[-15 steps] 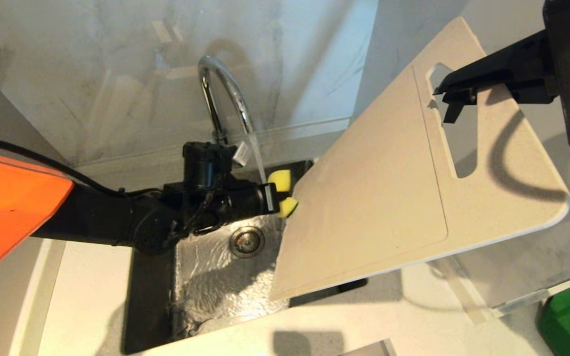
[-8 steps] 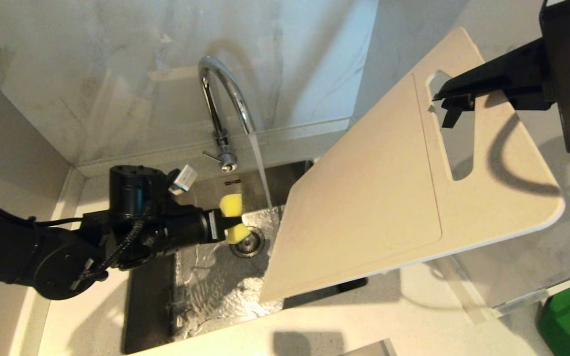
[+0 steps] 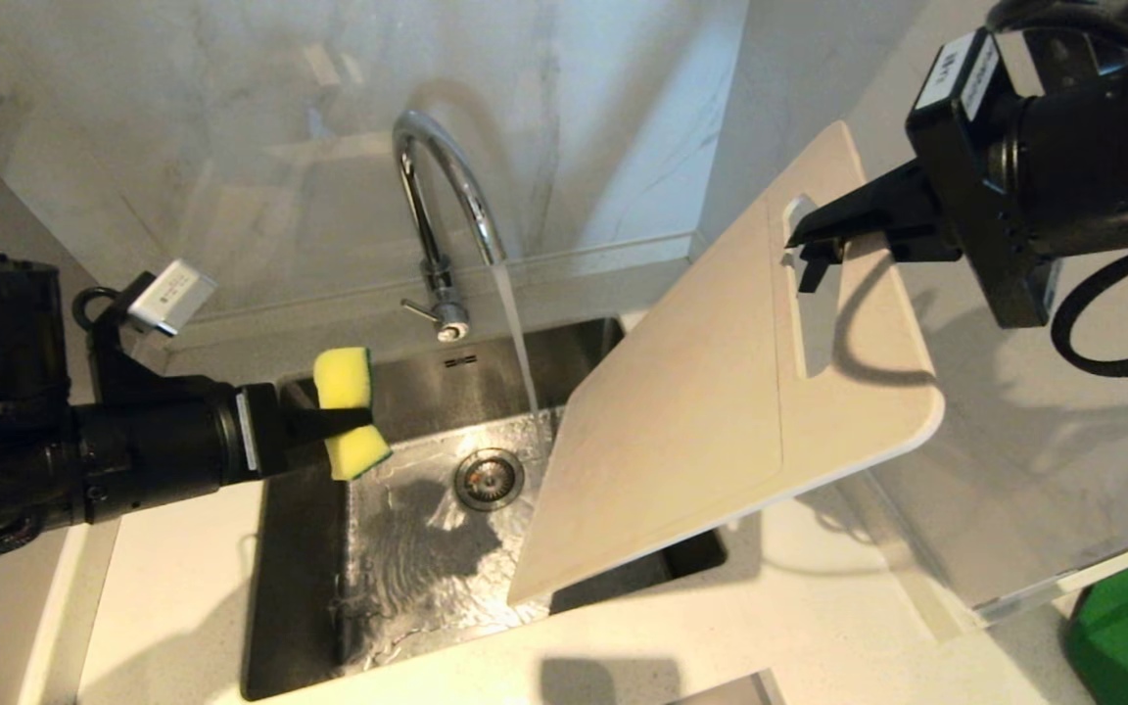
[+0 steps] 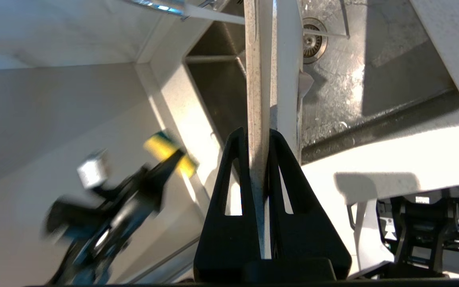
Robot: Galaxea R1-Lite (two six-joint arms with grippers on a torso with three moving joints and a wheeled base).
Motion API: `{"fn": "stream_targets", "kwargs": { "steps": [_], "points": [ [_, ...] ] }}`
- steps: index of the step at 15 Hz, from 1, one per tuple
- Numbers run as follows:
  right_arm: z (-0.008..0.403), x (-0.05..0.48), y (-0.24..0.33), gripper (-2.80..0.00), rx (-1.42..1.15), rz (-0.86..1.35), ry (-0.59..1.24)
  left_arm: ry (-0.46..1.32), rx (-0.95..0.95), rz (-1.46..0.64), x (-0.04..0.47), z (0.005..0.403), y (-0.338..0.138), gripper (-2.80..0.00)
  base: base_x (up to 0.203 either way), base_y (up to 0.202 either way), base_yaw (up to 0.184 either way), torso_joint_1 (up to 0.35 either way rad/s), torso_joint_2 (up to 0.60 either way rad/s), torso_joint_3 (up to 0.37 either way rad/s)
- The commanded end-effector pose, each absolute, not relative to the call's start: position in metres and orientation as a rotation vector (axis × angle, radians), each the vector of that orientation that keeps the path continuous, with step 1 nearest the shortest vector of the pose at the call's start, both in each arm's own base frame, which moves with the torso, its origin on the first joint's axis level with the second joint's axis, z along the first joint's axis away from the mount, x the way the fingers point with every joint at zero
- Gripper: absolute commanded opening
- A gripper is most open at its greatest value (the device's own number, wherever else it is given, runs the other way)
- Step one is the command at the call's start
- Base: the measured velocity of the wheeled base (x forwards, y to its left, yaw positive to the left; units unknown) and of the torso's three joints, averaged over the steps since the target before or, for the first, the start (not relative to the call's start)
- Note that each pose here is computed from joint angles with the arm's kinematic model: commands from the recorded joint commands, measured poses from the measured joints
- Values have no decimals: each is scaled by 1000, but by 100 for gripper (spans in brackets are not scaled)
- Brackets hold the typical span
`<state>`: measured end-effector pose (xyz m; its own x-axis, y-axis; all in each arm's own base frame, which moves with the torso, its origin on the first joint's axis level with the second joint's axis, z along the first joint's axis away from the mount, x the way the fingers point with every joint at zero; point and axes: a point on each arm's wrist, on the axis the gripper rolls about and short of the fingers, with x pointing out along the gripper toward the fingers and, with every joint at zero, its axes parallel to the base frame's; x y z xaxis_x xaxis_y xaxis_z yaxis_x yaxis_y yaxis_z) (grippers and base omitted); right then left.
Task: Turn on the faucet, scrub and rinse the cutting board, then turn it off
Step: Scrub the cutting board underwater
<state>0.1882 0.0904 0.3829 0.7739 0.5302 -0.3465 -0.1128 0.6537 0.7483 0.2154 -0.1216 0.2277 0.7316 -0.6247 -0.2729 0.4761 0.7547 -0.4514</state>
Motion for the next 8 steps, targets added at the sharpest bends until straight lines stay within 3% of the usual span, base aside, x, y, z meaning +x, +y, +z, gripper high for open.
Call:
{"fn": "stream_targets", "kwargs": {
  "steps": [1, 8],
  "points": [
    [368, 215, 102, -280, 775, 362, 635, 359, -382, -638, 200, 247, -113, -280, 0, 0, 0, 0, 0, 0],
    [331, 293, 134, -280, 782, 351, 630, 285, -397, -634, 196, 281, -107, -280, 0, 0, 0, 0, 0, 0]
  ]
}}
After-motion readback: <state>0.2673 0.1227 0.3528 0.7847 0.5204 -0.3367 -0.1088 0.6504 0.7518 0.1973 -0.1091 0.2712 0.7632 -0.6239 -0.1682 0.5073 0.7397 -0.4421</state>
